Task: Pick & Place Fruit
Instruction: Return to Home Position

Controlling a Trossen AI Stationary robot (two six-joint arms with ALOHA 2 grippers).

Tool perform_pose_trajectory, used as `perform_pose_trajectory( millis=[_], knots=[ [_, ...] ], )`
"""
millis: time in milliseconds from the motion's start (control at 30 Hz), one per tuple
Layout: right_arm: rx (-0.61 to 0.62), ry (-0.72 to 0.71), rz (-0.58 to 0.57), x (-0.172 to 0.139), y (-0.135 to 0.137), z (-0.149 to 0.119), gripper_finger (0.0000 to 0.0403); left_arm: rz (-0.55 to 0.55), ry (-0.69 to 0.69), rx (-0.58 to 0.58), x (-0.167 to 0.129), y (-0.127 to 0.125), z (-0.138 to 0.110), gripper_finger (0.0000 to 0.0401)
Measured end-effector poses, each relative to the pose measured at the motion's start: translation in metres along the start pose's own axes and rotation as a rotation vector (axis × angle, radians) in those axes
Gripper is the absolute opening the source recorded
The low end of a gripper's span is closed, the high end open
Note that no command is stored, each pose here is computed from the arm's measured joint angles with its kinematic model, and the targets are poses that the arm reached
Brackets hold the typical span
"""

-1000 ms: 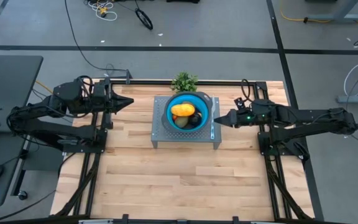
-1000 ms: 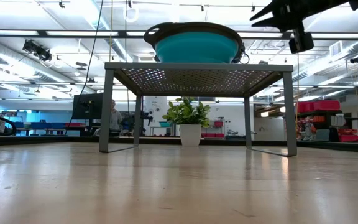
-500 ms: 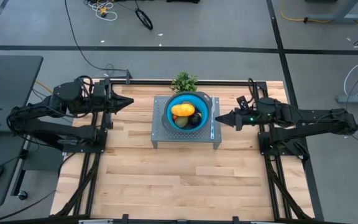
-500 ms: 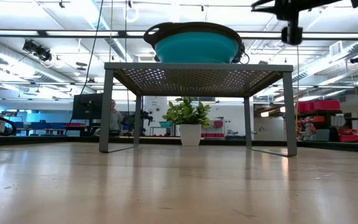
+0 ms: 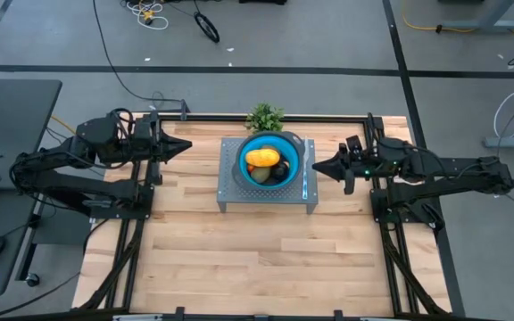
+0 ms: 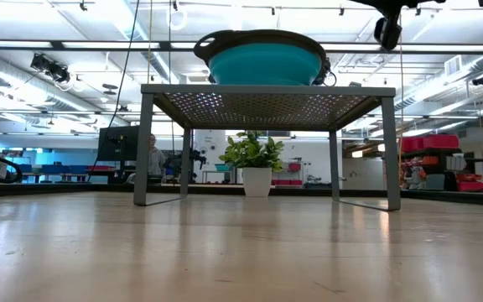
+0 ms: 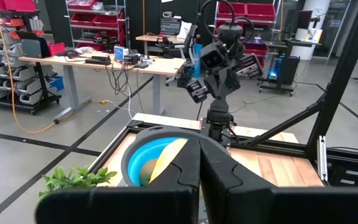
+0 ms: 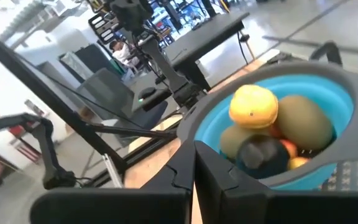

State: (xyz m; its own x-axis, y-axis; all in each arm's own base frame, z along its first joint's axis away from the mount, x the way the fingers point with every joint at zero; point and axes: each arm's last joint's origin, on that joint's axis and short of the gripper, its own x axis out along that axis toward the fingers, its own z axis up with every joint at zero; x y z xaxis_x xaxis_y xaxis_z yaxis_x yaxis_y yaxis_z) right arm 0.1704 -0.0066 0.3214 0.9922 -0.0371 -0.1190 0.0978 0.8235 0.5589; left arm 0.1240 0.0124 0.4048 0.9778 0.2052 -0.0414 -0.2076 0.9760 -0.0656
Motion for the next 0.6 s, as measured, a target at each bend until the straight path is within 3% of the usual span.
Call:
perform_pose_trajectory(
  millis=[600],
  knots=[
    [-0.509, -0.179, 0.028, -0.040, 0.010, 0.015, 0.0004, 0.048, -0.002, 0.072, 0.000, 0.001, 0.000, 0.0004]
  ],
)
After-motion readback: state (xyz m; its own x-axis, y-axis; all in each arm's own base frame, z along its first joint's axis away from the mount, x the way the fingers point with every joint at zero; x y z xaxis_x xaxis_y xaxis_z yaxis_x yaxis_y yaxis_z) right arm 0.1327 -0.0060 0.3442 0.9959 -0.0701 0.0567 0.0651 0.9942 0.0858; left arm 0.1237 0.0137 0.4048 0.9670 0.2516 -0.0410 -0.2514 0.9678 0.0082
